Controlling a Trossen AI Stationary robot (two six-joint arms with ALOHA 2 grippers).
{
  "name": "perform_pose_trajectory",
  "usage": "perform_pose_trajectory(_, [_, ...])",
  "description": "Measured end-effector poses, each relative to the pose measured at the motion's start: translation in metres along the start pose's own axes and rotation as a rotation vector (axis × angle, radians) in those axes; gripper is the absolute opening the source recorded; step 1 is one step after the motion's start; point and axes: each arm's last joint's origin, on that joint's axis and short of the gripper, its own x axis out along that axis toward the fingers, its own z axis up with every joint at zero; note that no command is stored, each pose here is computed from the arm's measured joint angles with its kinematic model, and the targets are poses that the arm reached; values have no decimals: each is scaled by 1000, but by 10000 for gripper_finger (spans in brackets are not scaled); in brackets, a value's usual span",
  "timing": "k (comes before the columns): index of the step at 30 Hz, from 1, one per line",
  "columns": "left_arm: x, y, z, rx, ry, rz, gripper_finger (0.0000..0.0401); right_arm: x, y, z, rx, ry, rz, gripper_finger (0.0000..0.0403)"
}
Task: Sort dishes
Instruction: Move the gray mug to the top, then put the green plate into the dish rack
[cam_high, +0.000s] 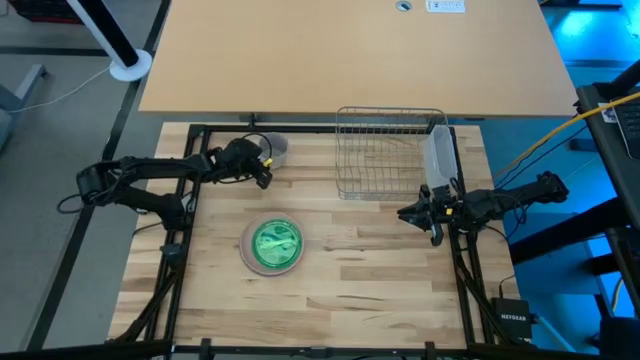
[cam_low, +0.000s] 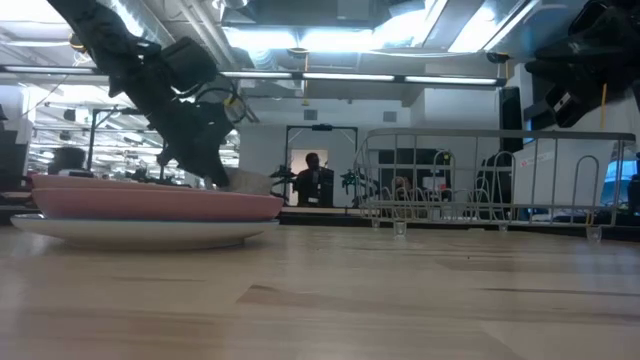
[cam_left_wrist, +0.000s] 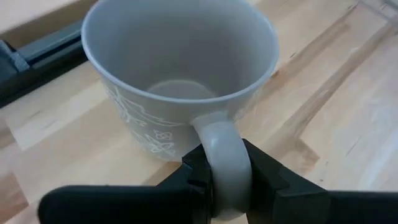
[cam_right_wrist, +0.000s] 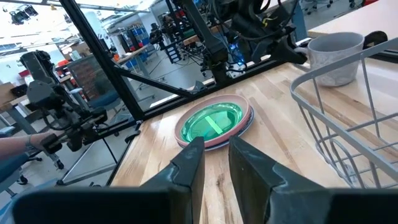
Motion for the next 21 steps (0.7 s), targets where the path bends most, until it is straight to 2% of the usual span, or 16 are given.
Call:
perform_pose_trajectory(6, [2,5,-3,-6,-6,14,46,0,0,0,-21,0,-1,78])
perform_pose_trajectory(14, [2,5,-4,-132,1,22,159,0,0,0,-21,0,-1,78])
perform_pose_trajectory(17, [2,6,-5,-162,8,24,182,0,0,0,-21,0,-1,78])
perform_pose_trajectory(21, [2,6,-6,-191,27,15,193,0,0,0,-21,0,0,78])
